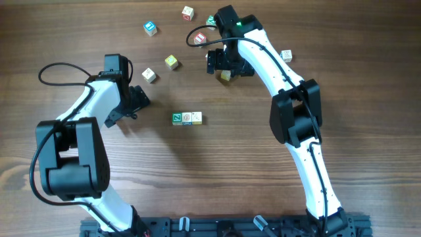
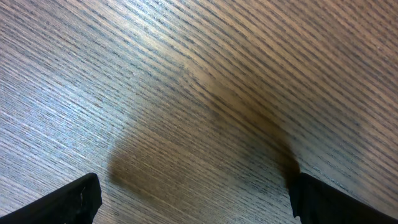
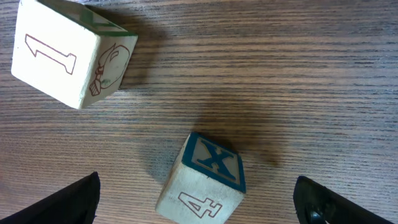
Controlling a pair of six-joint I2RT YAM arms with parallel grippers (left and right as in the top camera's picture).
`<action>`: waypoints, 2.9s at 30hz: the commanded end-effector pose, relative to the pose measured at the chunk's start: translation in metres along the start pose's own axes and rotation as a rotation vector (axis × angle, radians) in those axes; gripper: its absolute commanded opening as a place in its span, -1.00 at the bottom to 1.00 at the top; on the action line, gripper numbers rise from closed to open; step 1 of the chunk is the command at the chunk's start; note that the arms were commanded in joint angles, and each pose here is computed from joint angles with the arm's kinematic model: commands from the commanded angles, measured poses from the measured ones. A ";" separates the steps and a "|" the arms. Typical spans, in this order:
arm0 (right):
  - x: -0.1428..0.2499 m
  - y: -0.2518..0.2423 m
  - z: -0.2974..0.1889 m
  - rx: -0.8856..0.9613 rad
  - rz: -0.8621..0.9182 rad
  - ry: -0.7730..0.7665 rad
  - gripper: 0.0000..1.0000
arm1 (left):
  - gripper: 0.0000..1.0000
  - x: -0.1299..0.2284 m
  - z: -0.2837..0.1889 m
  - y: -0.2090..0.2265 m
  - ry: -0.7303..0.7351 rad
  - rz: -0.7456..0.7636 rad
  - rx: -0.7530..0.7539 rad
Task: Form a horizontal line
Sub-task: 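Move the right gripper up to the blue-X 4 block, then grasp the blue-X block and carry it toward the row's right end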
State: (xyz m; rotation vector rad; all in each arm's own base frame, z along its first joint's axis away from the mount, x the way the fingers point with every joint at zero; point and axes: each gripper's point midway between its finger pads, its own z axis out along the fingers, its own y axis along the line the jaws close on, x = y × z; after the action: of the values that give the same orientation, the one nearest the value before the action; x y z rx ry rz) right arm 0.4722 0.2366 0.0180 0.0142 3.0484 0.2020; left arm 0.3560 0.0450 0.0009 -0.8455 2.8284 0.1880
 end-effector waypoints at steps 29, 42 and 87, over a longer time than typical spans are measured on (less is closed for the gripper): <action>0.012 -0.004 0.002 0.026 -0.019 0.047 -0.44 | 1.00 0.004 0.004 0.001 0.011 0.003 -0.013; 0.053 -0.005 -0.207 -0.046 -0.154 -0.129 -0.58 | 1.00 0.004 0.004 0.001 0.011 0.003 -0.013; 0.138 0.009 -0.022 -0.054 -0.048 0.170 -0.49 | 1.00 0.004 0.004 0.001 0.011 0.003 -0.013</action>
State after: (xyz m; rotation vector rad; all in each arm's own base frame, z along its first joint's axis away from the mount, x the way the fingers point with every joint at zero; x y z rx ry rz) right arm 0.3315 0.2452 0.0344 -0.0907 3.2096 0.3224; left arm 0.3560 0.0450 0.0009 -0.8455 2.8284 0.1880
